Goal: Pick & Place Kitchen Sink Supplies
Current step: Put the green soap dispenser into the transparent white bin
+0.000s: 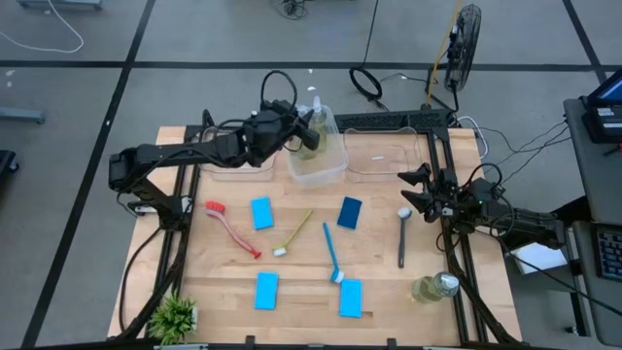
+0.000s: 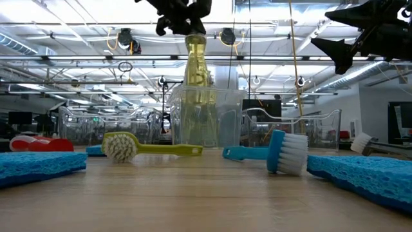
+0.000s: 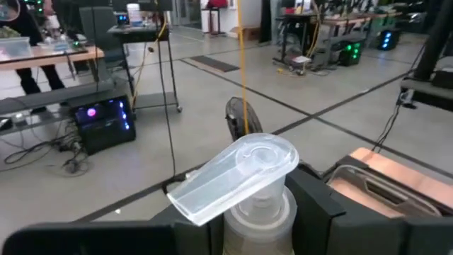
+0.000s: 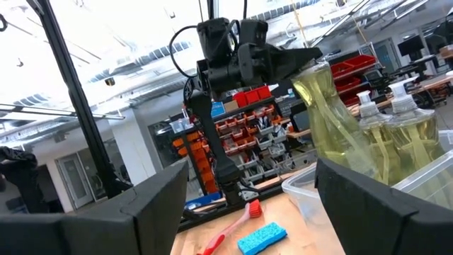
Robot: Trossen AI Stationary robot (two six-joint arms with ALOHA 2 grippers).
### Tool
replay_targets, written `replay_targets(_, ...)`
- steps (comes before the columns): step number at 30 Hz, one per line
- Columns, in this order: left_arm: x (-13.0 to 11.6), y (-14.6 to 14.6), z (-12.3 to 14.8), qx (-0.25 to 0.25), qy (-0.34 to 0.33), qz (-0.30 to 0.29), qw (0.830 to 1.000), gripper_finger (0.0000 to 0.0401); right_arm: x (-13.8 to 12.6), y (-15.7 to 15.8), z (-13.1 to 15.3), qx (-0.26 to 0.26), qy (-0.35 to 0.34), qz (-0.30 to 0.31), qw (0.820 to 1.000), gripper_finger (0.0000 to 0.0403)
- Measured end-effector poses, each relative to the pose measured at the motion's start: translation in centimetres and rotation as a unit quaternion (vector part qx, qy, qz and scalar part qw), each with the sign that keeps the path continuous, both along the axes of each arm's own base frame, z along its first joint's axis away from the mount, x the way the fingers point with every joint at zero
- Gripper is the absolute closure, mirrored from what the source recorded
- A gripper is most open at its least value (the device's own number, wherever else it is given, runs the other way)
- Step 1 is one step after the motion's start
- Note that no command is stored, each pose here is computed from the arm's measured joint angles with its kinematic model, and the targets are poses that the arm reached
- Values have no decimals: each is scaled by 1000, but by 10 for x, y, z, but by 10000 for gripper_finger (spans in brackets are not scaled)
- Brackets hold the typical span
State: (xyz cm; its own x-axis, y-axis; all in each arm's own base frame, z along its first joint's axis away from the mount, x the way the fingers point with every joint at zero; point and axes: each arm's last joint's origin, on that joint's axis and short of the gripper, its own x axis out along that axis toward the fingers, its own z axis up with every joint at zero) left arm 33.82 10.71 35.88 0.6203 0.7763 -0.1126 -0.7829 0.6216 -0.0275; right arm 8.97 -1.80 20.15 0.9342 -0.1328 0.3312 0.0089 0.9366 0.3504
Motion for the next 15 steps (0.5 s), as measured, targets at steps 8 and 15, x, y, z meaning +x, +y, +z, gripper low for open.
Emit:
replay_targets(8,12,2,-21,-16,28,16,999,289,0,0,0,0,0,0,1000,108)
replay_targets(15,21,2,-40,-32,62,24,997,289,0,0,0,0,0,1,1000,108)
